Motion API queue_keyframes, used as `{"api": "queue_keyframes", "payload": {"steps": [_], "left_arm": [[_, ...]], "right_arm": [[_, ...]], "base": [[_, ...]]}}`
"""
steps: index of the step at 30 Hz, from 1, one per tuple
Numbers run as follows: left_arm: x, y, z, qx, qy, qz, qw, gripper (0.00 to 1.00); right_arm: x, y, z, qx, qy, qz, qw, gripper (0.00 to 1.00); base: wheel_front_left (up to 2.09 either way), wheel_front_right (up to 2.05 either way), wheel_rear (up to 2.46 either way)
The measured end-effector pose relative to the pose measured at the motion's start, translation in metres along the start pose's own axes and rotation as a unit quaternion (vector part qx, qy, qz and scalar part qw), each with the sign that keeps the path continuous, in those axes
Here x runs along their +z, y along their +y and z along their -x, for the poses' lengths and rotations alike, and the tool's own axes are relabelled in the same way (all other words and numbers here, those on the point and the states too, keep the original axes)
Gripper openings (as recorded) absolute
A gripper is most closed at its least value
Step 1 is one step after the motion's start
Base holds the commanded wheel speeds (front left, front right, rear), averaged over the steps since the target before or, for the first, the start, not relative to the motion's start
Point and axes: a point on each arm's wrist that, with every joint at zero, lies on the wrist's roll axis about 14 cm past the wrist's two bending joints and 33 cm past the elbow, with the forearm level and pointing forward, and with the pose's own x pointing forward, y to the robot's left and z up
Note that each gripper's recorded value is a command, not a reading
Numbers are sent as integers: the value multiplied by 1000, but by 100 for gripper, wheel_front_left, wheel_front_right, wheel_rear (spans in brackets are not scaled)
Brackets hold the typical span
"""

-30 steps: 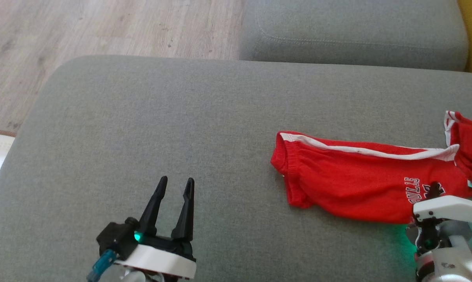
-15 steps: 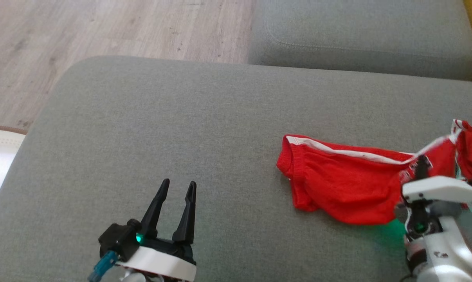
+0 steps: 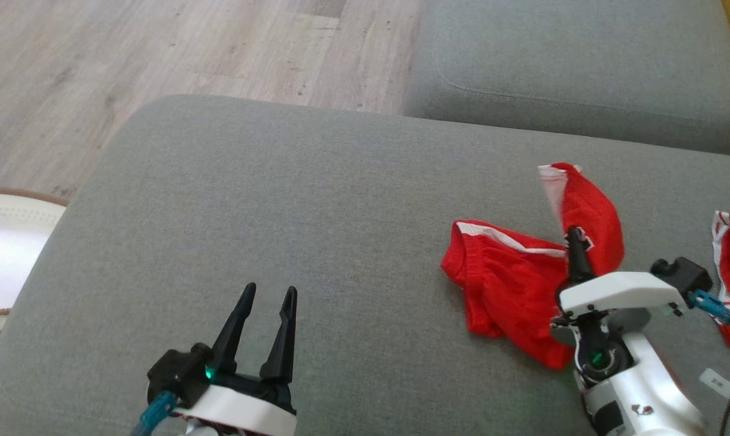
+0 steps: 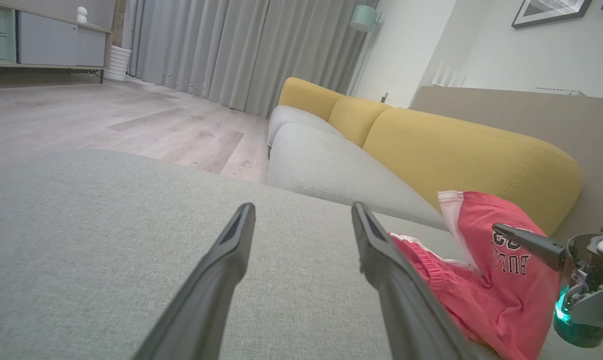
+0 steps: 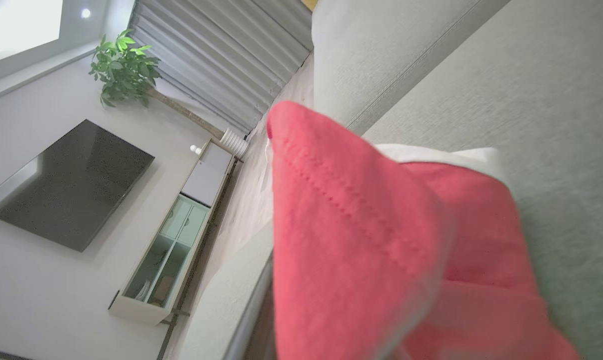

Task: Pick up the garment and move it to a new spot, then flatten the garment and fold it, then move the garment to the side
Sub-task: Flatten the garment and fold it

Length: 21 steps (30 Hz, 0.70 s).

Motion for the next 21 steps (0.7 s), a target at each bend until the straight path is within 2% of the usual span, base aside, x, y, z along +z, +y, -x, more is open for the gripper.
{"api": "queue_keyframes", "payload": {"steps": [8,14,15,16,17,21], "left_arm": [[-4,11,14,21,5,1,1000,100],[-3,16,18,30,2,-1,1000,100],[-3,17,18,31,2,-1,1000,100],[-3,17,19,32,2,-2,999,100],[-2,18,19,33,0,1,999,100],[5,16,17,33,-13,16,999,100]], "right_arm": [[-33,30,-3,42,45,12,998,0],[-59,37,0,55,86,28,994,0],[-62,36,0,53,92,30,994,37],[-67,36,1,53,100,32,993,86],[-72,37,2,56,109,38,992,100],[-87,42,6,69,136,55,987,100]], "base": [[0,0,0],[0,0,0],[0,0,0],[0,0,0],[0,0,0],[0,0,0]]}}
